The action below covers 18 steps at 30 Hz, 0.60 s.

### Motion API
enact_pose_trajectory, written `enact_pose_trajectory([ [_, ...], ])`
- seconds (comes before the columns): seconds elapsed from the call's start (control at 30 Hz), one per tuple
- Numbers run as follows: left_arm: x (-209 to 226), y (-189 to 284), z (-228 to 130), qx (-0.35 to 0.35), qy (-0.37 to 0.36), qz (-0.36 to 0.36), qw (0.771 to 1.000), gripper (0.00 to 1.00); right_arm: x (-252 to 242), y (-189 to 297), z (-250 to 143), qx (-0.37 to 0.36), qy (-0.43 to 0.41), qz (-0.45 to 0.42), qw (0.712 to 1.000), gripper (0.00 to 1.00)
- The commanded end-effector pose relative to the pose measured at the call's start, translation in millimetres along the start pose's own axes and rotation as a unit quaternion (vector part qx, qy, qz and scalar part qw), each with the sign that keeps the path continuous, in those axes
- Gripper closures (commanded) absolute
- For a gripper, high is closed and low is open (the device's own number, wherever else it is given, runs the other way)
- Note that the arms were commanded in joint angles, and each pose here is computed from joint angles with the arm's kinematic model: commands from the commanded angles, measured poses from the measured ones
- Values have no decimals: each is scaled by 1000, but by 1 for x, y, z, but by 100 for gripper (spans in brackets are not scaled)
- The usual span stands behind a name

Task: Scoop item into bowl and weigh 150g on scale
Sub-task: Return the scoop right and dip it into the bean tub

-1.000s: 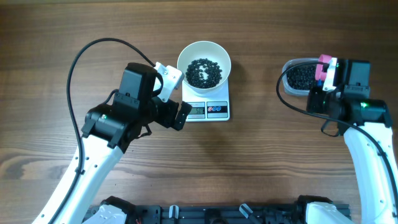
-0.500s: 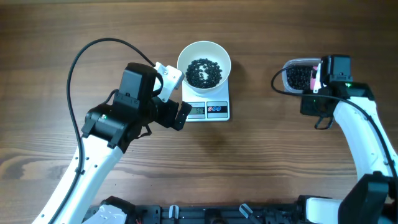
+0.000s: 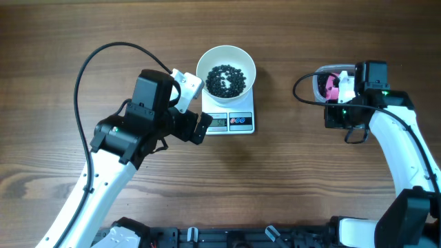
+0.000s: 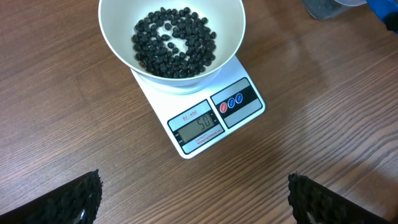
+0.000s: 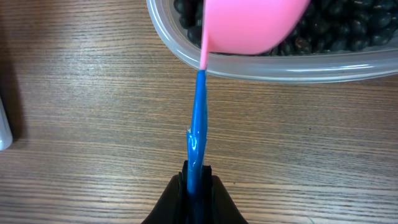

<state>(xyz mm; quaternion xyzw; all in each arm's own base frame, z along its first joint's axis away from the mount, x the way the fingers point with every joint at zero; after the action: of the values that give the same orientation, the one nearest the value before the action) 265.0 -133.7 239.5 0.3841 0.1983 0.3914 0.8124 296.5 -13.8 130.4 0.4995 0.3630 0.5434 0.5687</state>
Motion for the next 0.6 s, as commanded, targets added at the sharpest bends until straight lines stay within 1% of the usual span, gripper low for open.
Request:
enact_pose_trajectory([
  [0.0, -2, 3, 8, -11, -1, -7, 1000, 0, 5, -6, -8, 23, 9, 25, 999, 96],
  [0.17, -2, 3, 8, -11, -1, -7, 1000, 0, 6, -2, -4, 17, -5, 23, 1000, 96],
  [0.37, -2, 3, 8, -11, -1, -7, 1000, 0, 5, 21, 3, -23, -7, 21, 999, 96],
  [0.5, -2, 3, 8, -11, -1, -7, 1000, 0, -4, 33, 5, -49, -38, -19, 998, 96],
  [0.57, -2, 3, 8, -11, -1, -7, 1000, 0, -4, 35, 6, -57, -40, -21, 997, 96],
])
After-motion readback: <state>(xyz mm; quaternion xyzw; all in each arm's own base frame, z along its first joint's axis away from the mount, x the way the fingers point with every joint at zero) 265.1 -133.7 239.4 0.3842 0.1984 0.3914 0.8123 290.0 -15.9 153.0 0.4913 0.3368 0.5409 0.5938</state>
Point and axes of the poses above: each gripper's point midway between its finger pads, its own y axis back along the fingers, its own x axis along the line the jaws close on, z = x × y, the point moved 5 cm from there along y, back along the fingers, and after that the axes turned 8 degrees about -y, right-handed, at the moved point
